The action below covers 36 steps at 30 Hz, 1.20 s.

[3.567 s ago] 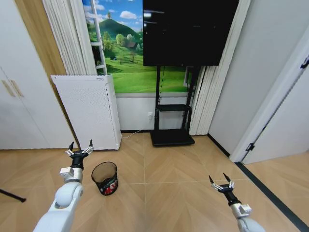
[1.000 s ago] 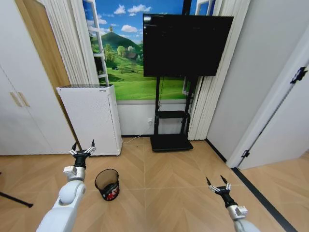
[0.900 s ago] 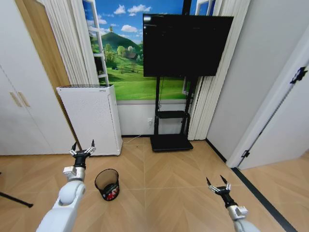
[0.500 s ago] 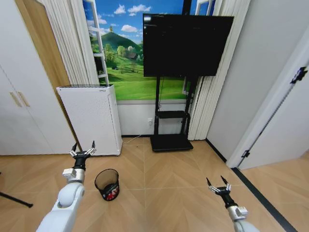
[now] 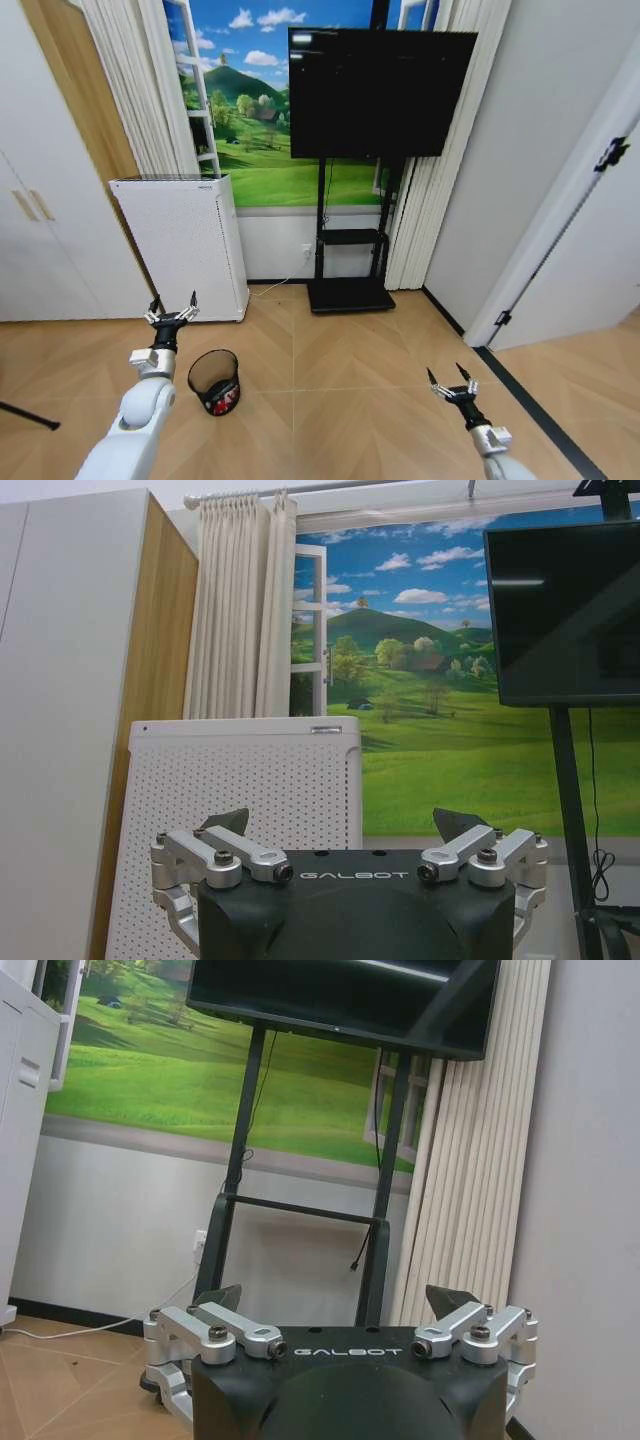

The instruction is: Pick up the trash bin and place the garbage on the floor into it.

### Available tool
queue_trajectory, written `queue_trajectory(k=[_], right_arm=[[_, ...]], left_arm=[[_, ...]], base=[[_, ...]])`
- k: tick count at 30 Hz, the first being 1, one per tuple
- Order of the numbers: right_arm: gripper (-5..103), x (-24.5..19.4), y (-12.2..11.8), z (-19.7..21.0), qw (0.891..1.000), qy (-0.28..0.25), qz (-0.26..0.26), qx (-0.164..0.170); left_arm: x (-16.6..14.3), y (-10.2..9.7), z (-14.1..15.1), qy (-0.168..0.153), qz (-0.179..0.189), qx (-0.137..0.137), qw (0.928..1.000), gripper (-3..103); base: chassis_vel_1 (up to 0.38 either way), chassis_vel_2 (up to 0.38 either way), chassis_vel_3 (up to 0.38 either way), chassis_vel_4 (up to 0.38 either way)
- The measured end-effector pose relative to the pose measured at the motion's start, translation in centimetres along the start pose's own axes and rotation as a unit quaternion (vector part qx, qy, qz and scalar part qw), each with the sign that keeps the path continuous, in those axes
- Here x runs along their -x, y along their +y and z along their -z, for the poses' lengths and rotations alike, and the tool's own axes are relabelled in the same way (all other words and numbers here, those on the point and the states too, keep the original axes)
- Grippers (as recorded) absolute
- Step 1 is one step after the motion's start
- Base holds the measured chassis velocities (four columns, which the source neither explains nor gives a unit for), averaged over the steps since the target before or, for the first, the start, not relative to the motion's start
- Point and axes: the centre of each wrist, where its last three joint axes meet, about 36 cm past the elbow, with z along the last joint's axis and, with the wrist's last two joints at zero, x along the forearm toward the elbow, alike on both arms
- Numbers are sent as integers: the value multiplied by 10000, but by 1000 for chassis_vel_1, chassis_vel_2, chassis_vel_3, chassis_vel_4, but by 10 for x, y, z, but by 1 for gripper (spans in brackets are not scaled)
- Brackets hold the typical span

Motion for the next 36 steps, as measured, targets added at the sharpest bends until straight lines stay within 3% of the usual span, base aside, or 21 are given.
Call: queue_trajectory(k=[36], right_arm=[[100,1,0,-4,10000,73,28,-43]], left_arm=[[-2,4,-8,-30,-52,-7,10000,100]], base=[[19,60,-16,-59]])
